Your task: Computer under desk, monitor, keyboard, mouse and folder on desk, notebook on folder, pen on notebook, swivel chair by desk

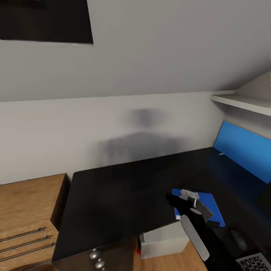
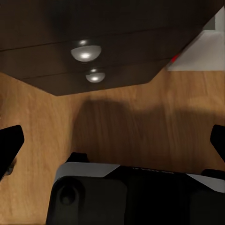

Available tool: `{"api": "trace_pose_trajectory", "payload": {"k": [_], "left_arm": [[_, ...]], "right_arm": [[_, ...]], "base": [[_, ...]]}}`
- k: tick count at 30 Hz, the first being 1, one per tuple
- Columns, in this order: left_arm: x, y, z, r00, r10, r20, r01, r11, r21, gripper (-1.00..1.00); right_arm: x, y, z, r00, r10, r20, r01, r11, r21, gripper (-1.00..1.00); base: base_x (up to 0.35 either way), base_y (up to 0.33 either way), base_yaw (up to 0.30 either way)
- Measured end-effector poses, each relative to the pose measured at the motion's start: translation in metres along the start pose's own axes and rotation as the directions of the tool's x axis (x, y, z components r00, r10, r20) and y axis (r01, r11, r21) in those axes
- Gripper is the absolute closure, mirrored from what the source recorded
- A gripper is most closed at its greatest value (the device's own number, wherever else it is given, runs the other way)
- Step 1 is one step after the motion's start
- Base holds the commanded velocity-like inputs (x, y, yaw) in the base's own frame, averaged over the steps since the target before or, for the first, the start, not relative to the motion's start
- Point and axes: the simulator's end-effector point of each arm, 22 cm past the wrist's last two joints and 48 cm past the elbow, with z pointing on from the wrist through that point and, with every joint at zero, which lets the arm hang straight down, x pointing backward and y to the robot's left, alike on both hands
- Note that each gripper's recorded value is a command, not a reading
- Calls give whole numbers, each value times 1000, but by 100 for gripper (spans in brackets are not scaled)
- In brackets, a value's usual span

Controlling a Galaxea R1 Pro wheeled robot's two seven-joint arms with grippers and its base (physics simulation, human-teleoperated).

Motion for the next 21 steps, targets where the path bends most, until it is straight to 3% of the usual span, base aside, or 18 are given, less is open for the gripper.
{"api": "trace_pose_trajectory", "payload": {"k": [16,21], "left_arm": [[0,1,0,1000,-1,-1,1,1000,-2,-100],[16,18,7,999,18,-31,-19,999,-45,-100]], "right_arm": [[5,9,-1,1000,-21,-4,21,1000,-17,-100],[10,14,-1,999,-30,-11,30,999,-26,-100]], "base": [[-329,-14,0],[-337,-94,0]]}}
